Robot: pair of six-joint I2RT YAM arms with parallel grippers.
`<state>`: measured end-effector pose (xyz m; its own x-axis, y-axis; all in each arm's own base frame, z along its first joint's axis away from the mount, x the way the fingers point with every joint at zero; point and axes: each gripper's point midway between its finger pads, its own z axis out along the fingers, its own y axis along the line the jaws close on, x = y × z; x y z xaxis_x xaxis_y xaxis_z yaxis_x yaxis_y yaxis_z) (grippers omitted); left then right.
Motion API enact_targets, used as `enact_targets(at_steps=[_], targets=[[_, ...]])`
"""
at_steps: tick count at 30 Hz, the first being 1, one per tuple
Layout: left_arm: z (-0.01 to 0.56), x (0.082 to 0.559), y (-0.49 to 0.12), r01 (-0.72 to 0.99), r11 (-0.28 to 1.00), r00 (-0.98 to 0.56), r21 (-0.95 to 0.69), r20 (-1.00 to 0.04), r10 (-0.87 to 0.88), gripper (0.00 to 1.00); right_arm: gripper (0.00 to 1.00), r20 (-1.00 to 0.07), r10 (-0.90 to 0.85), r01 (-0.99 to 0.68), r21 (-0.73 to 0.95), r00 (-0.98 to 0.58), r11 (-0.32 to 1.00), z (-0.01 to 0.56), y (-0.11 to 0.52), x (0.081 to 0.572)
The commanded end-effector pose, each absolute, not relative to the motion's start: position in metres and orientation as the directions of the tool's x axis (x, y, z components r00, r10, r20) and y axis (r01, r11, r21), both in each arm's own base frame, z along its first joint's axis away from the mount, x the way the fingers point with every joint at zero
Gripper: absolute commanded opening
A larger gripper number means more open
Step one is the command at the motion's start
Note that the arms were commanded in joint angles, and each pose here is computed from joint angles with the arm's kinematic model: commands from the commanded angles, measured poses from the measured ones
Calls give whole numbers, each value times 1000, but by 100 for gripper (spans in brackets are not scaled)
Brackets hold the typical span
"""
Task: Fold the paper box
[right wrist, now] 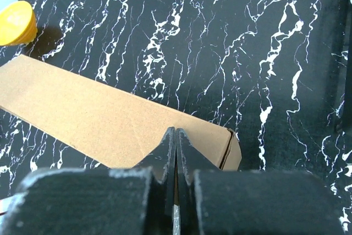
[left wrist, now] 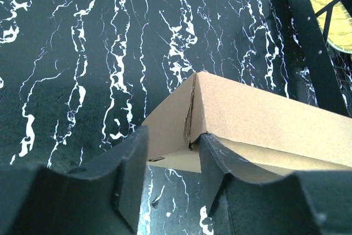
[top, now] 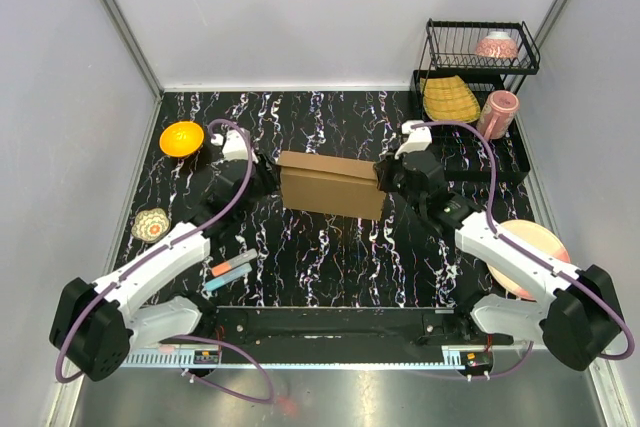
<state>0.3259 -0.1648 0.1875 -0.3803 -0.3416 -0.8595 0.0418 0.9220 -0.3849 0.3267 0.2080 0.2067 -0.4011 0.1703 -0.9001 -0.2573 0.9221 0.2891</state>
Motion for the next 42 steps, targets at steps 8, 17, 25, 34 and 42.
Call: enact_targets(at_steps=[8,17,25,34,42], targets=[[207,296,-109,-114,944,-330,-309,-885,-329,52,0,-850,127,-198,260,-512,945,146,195,312],[255,309,-124,-40,942,-285,-333,-900,-330,64,0,-840,119,-183,250,-529,951,135,192,310],[288,317,-138,92,899,-165,-427,-897,-410,41,0,-845,119,-195,254,-521,947,140,194,310],[276,334,-180,232,847,-221,-478,-874,-433,0,0,-835,116,-202,261,-538,944,136,196,308],[168,325,-193,171,854,-435,-492,-815,-383,0,0,-834,108,-202,253,-541,946,134,194,305]])
